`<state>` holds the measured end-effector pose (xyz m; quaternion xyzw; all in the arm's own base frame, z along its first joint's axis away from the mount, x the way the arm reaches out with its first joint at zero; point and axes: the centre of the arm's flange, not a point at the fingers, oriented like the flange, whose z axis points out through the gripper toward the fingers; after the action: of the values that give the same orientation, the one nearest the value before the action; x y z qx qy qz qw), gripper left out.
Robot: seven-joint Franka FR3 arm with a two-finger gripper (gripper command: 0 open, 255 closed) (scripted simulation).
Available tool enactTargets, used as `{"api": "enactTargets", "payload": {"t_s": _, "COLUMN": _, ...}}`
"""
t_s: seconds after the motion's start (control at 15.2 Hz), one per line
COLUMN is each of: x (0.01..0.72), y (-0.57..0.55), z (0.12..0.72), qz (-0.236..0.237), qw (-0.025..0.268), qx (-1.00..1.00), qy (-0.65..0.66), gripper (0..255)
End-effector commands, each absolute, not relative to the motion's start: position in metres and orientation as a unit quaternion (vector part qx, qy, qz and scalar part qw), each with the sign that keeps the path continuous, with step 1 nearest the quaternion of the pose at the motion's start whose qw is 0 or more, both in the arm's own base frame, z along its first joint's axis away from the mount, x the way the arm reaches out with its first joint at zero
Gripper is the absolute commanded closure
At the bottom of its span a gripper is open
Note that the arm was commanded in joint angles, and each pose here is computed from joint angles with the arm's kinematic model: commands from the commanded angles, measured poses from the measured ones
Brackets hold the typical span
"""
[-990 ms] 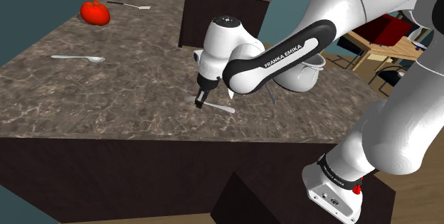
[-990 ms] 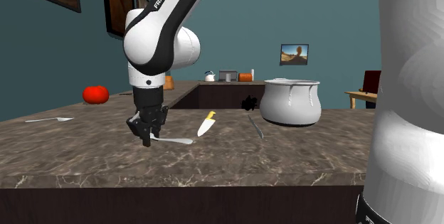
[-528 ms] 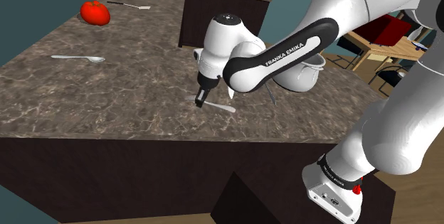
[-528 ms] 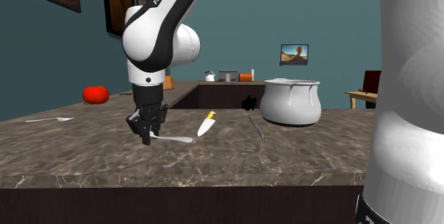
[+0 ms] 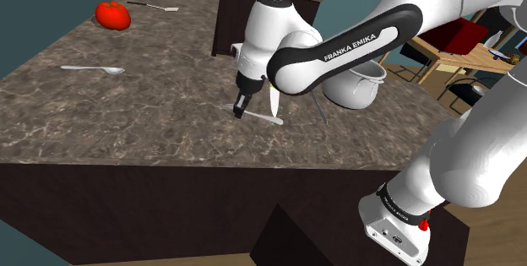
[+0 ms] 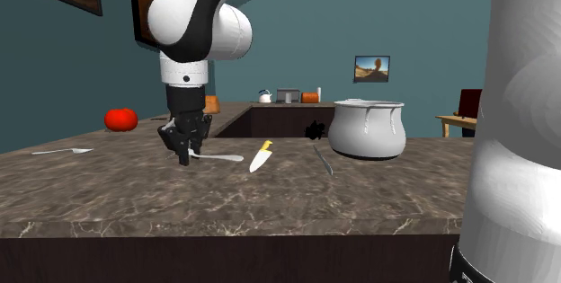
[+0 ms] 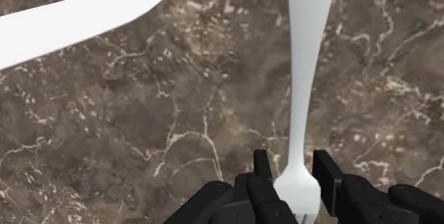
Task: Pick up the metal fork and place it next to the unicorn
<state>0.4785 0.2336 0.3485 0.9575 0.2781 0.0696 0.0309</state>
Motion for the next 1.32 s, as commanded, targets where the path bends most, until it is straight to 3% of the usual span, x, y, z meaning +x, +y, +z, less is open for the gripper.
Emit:
{"api": "enactTargets", "payload": {"t_s": 0.0, "x": 0.479, "y": 0.234, "z": 0.358, "qz": 0.070, "qw": 0.031, "qx": 0.958, "qy": 0.278, "gripper": 255}}
{"api": "enactTargets", "payload": {"t_s": 1.25, "x": 0.479, "y": 0.234, "z": 0.458, "qz": 0.070, "qw": 0.031, "qx": 0.958, "qy": 0.278, "gripper": 255}}
